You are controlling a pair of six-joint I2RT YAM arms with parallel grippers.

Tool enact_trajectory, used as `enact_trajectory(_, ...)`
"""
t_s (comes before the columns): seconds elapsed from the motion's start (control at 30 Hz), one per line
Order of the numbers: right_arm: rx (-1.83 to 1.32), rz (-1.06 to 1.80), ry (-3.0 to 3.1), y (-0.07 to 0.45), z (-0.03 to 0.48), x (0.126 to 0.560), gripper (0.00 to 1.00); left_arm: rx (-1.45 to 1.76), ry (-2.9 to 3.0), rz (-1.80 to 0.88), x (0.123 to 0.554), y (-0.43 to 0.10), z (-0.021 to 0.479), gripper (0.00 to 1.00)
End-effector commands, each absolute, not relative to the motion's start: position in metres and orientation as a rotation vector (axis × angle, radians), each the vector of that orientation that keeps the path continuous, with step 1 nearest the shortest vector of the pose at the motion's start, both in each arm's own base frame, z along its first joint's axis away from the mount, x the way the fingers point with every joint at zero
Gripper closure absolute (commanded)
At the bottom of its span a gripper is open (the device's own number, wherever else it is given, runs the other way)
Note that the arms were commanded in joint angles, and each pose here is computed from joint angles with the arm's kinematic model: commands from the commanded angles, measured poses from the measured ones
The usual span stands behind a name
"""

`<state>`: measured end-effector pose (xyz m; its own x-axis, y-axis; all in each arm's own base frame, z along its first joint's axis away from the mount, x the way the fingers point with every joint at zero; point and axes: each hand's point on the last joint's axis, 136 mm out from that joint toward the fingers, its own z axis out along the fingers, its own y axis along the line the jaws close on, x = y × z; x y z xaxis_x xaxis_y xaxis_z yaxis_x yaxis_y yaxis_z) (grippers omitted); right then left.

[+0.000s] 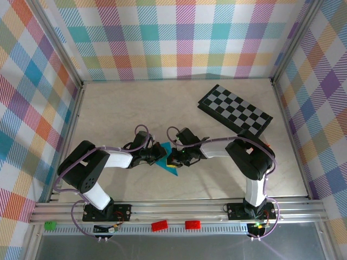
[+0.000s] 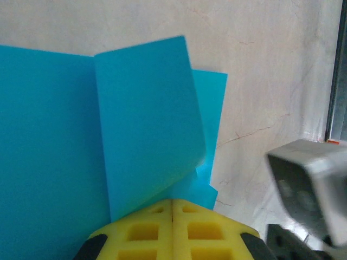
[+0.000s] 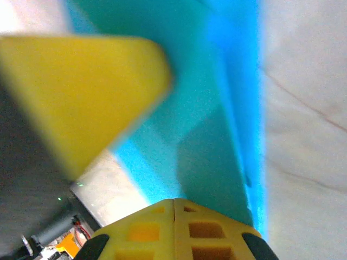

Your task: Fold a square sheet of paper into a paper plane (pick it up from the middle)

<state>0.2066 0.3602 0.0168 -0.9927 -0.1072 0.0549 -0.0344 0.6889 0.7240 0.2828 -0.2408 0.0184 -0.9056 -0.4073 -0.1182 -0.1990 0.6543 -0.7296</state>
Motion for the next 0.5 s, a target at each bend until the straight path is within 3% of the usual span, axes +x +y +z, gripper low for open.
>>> enact_trajectory(0.0,0.051,-1.136,-2.74,0.35,0.001,0.185,0.96,-0.582,2.732,-0.95,0.258,-0.22,-0.02,1.0)
enact_trajectory(0.47,0.123,-1.079,-2.736,0.326,0.001,0.147,0.96,-0.608,2.739,-0.911,0.257,-0.214,-0.023,1.0)
